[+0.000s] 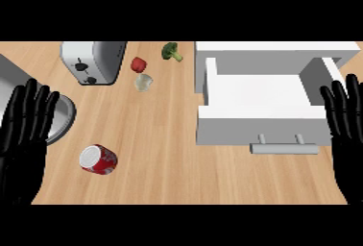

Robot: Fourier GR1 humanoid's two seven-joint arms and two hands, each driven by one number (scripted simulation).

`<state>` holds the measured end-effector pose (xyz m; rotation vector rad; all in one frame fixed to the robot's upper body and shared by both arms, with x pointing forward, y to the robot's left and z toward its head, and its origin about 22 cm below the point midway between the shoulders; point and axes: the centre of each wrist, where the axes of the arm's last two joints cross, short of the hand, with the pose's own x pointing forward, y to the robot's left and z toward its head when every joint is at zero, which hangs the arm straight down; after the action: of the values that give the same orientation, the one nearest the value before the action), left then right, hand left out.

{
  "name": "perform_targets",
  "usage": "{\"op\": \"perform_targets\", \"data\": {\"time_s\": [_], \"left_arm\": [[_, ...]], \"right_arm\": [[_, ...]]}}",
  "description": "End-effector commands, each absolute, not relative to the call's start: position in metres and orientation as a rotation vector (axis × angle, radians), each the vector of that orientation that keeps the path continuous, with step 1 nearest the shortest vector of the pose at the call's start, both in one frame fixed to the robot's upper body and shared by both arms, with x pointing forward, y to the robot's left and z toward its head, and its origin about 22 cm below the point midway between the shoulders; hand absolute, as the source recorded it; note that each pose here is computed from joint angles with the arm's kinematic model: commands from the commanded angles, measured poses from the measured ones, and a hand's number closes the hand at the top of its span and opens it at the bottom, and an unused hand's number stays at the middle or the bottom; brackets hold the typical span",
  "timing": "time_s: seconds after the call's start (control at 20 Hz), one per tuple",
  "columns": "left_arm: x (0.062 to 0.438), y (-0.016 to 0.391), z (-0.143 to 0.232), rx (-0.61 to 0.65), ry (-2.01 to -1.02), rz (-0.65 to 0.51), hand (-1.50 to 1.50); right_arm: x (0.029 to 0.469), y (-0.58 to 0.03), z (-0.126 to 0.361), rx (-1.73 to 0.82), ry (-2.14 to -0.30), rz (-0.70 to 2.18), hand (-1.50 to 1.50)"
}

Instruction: Pick up the can, place it into the drawer and close the drawer

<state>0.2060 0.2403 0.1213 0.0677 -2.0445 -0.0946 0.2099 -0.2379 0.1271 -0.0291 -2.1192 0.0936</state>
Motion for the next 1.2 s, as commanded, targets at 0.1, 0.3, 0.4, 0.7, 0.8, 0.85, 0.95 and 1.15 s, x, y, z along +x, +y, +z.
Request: {"op": "perform_targets", "data": {"time_s": [0.1, 0.3, 0.4, 0.7, 0.8, 0.85, 0.95, 1.15], "left_arm": [[0.175, 0.268, 0.126, -0.068, -2.089, -0.176, -1.5], [0.175, 0.287, 0.1, -0.014, -1.756, -0.208, -1.5], [0.167, 0.301, 0.104, -0.009, -1.731, -0.224, -1.5], [0.137, 0.317, 0.123, -0.037, -1.704, -0.224, -1.5], [0.139, 0.317, 0.123, -0.036, -1.713, -0.231, -1.5], [0.134, 0.319, 0.128, -0.043, -1.713, -0.219, -1.5], [0.124, 0.321, 0.14, -0.018, -1.7, -0.223, -1.5], [0.115, 0.332, 0.151, -0.035, -1.695, -0.221, -1.5]], "right_arm": [[0.199, -0.246, 0.12, -0.022, -2.085, 0.1, -1.5], [0.195, -0.26, 0.091, -0.18, -1.814, -0.081, -1.5], [0.199, -0.264, 0.1, -0.21, -1.793, -0.113, -1.5], [0.167, -0.278, 0.107, -0.215, -1.762, -0.102, -1.5], [0.187, -0.296, 0.117, -0.235, -1.782, -0.097, -1.5], [0.173, -0.287, 0.111, -0.222, -1.774, -0.111, -1.5], [0.157, -0.302, 0.101, -0.217, -1.777, -0.099, -1.5], [0.155, -0.31, 0.093, -0.211, -1.769, -0.103, -1.5]]}}
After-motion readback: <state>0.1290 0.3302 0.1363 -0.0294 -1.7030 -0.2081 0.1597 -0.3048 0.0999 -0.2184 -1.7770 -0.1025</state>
